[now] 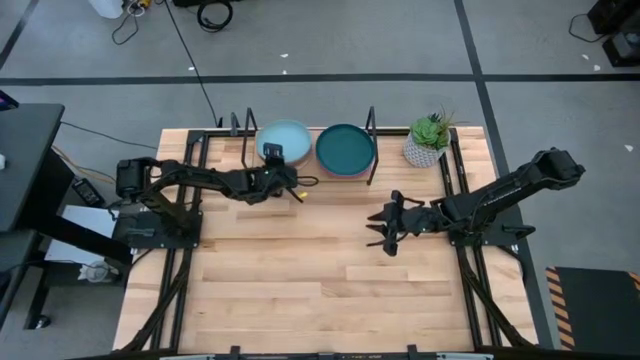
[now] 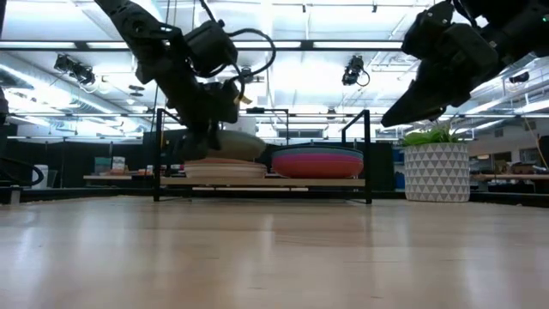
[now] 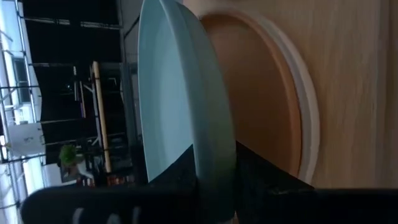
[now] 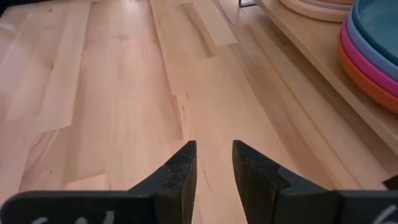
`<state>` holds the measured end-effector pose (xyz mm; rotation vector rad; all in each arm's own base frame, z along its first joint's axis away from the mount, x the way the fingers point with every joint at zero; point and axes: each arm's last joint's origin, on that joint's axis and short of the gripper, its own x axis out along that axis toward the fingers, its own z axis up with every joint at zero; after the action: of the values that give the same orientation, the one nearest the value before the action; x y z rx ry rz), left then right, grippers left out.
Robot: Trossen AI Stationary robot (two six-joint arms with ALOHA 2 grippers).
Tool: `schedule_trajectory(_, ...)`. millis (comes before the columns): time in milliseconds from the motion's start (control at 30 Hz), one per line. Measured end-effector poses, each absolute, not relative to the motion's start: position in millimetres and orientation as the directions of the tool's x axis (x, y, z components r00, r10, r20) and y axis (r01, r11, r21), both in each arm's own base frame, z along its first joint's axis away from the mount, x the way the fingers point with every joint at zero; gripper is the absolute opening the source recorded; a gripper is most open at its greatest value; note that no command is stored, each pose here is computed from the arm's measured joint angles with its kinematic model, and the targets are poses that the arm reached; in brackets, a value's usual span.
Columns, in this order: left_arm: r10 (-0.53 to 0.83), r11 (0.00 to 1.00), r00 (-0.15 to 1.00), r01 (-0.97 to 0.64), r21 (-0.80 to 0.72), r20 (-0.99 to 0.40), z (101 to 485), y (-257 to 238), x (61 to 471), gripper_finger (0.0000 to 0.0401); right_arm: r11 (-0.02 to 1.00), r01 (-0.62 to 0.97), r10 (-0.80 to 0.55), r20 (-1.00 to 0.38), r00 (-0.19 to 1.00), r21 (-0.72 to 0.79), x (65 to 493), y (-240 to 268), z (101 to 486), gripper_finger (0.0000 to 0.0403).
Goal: Place and stack plates onto a shelf
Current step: Stack the light blue plate on top of the brown plate on the shelf
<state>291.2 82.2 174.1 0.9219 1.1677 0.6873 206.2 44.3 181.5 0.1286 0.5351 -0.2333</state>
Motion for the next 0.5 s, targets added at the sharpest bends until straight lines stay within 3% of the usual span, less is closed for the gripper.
schedule_trajectory(267, 0.834, 0.489, 0.278, 0.026, 0.872, -0.476, 173, 79, 291, 0.0107, 0.965, 0.256, -0.193, -0.512, 0.837, 0.055, 206, 46, 182, 0.0109)
schedule_trajectory(500, 0.744, 0.627, 0.340, -0.055, 0.777, -0.575, 189, 81, 292, 0.0162, 0.966, 0.252, -0.188, -0.515, 0.837, 0.056, 206, 46, 181, 0.0109)
